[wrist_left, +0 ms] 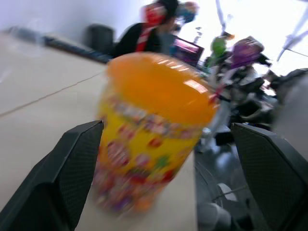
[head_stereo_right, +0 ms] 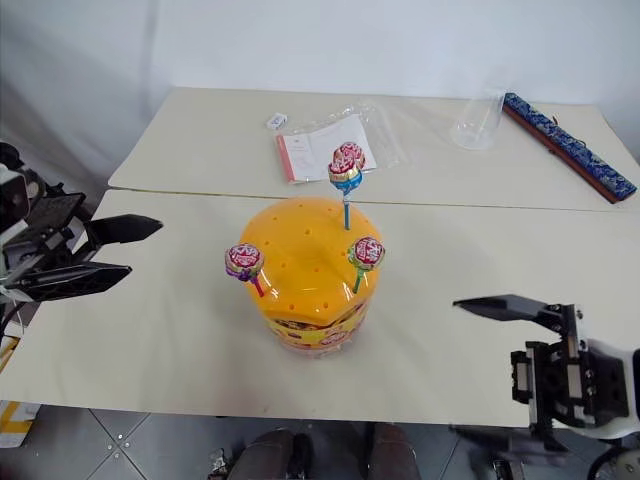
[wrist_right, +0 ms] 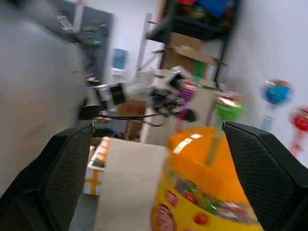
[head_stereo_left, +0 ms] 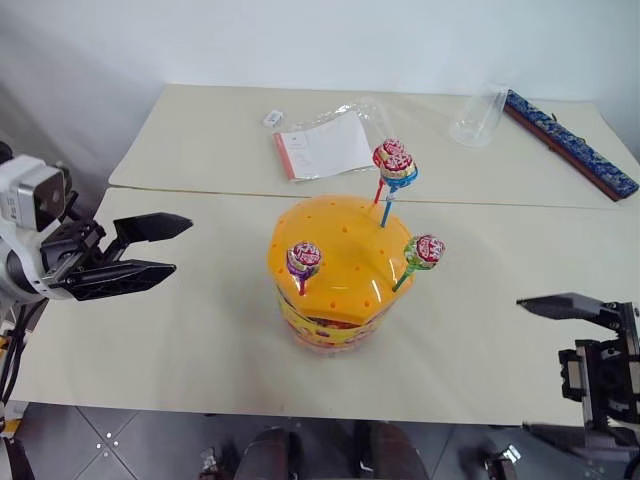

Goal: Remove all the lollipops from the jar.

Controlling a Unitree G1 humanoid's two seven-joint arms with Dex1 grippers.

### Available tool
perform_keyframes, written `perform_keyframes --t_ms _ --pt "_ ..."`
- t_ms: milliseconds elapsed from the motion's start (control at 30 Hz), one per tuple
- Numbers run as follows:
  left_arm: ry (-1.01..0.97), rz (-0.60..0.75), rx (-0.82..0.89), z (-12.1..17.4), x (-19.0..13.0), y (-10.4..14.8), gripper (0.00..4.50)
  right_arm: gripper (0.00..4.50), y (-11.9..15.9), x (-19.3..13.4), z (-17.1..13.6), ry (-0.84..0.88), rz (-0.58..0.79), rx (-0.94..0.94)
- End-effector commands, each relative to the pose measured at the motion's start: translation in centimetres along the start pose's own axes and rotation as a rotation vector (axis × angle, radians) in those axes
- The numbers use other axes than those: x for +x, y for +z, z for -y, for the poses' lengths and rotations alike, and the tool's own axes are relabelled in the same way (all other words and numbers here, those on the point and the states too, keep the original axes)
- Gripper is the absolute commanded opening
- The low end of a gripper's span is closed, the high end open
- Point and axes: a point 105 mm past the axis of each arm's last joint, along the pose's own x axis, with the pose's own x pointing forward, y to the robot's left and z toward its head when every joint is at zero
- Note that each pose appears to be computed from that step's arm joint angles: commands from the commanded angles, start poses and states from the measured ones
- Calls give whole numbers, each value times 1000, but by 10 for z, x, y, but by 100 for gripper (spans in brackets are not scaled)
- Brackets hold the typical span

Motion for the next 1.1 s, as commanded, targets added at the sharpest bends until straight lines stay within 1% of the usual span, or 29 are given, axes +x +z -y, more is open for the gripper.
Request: perform_keyframes --t_ms 33,67,200,267,333,433,633,767,833,967,1100 --pt "-12 -6 41 6 -4 14 450 445 6 7 -5 27 55 -25" --pt "-17 -16 41 5 -4 14 450 445 6 5 -6 35 58 -43" --pt "-100 12 39 11 3 21 450 445 -2 -8 -3 -7 2 13" --pt "-167 29 129 15 23 23 450 445 -4 -16 2 -51 -10 -26" --pt "-226 43 184 21 41 23 450 445 -6 -20 3 -67 -18 -44" --pt "-285 -1 243 24 63 10 450 445 -4 -10 4 -85 20 -61" --pt "-327 -16 315 19 98 3 450 445 -7 8 1 -83 33 -73" --pt "-357 -105 313 18 110 -14 450 445 -8 14 3 -101 36 -86" --pt "-358 -115 297 16 113 -17 450 445 -9 16 4 -108 36 -87" --pt "-376 -99 293 16 119 -14 367 450 -10 19 8 -125 36 -89" --pt "-375 -93 309 15 122 -13 237 450 -11 21 8 -129 37 -85"
